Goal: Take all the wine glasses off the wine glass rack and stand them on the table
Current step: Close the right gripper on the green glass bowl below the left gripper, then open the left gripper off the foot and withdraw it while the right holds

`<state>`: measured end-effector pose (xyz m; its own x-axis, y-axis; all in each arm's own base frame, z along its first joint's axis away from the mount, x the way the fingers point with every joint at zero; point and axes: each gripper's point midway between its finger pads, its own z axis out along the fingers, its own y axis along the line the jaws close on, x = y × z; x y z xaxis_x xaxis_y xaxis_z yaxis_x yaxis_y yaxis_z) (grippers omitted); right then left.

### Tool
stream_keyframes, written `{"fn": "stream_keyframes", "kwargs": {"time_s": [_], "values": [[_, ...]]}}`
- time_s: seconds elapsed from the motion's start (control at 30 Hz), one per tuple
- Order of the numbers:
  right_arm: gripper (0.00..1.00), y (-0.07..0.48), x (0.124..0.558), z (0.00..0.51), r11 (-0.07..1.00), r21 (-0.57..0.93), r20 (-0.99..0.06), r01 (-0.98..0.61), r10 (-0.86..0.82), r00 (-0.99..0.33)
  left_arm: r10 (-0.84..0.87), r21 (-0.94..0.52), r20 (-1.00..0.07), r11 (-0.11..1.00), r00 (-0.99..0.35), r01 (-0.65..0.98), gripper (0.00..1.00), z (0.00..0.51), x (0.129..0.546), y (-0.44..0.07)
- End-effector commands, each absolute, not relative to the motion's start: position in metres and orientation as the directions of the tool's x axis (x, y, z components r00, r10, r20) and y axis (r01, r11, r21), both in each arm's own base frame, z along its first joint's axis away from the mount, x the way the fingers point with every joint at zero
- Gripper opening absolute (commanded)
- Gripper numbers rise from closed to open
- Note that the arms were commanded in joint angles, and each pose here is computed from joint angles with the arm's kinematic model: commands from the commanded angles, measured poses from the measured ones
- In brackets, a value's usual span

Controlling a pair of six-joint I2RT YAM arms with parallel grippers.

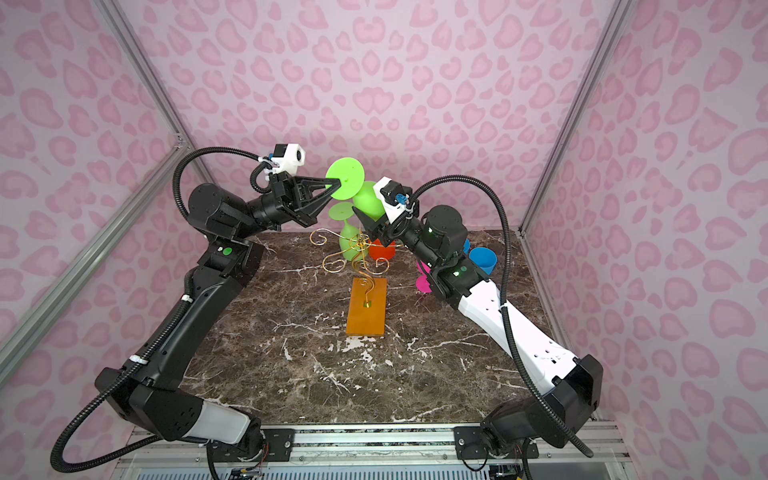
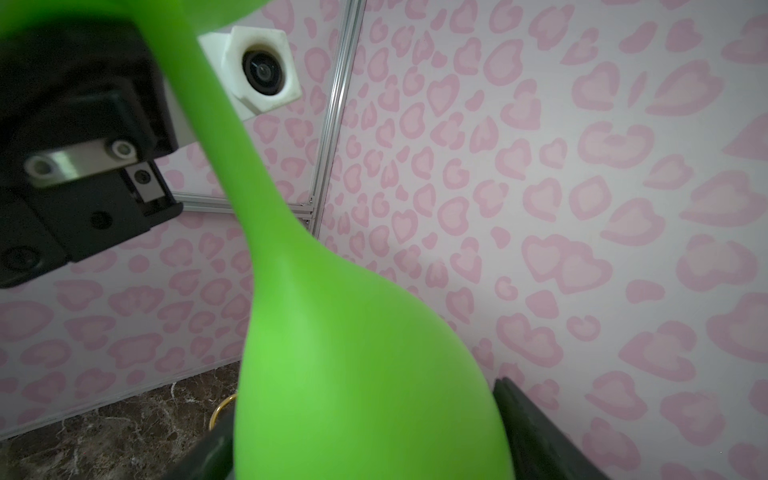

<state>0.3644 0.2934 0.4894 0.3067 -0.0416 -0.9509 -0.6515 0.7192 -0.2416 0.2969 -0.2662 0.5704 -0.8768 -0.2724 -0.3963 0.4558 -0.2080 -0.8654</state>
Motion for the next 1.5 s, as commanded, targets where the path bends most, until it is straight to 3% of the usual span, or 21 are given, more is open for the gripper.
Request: {"fn": "stream_keyframes", "kwargs": {"time_s": [0.0,0.03,0.2,0.47,0.6,0.77,0.87,0.93,1.0,1.13,1.47], "values": [[0.75,0.288,0.363,0.492,0.735,-0.208,-0.959,-0.646,-0.023,0.283,-0.273,-0.843,-0.43,-0.221,-0.861,0.491,0.26,0.575,0.293,-0.265],[0.74,0.285,0.362,0.493,0.739,-0.198,-0.962,-0.644,-0.021,0.272,-0.275,-0.843,-0.43,-0.219,-0.86,0.492,0.32,0.574,0.294,-0.266],[0.7,0.265,0.359,0.49,0.768,-0.127,-0.984,-0.628,-0.016,0.18,-0.295,-0.83,-0.455,-0.201,-0.84,0.52,0.43,0.572,0.297,-0.265],[0.62,0.214,0.347,0.501,0.827,-0.011,-0.999,-0.562,0.013,0.039,-0.388,-0.732,-0.599,-0.09,-0.701,0.675,0.46,0.572,0.306,-0.261],[0.58,0.195,0.342,0.495,0.846,0.016,-0.999,-0.533,-0.002,-0.033,-0.465,-0.596,-0.732,0.081,-0.498,0.799,0.45,0.572,0.317,-0.252],[0.56,0.191,0.337,0.488,0.845,0.004,-0.992,-0.534,-0.063,-0.107,-0.514,-0.358,-0.848,0.374,-0.13,0.856,0.45,0.572,0.333,-0.23],[0.54,0.194,0.338,0.484,0.838,0.002,-0.984,-0.546,-0.095,-0.149,-0.371,-0.082,-0.915,0.553,0.157,0.829,0.41,0.563,0.338,-0.232],[0.53,0.197,0.339,0.48,0.831,0.003,-0.978,-0.556,-0.112,-0.173,-0.242,0.101,-0.921,0.607,0.304,0.788,0.37,0.551,0.34,-0.24],[0.52,0.2,0.341,0.474,0.824,0.005,-0.972,-0.567,-0.129,-0.197,-0.137,0.245,-0.902,0.621,0.41,0.745,0.33,0.539,0.342,-0.248],[0.51,0.209,0.343,0.462,0.808,0.002,-0.957,-0.59,-0.17,-0.235,-0.033,0.438,-0.827,0.588,0.561,0.68,0.33,0.528,0.336,-0.258],[0.5,0.24,0.341,0.44,0.764,-0.047,-0.915,-0.644,-0.292,-0.279,0.07,0.664,-0.67,0.502,0.739,0.554,0.35,0.525,0.324,-0.275]]}}
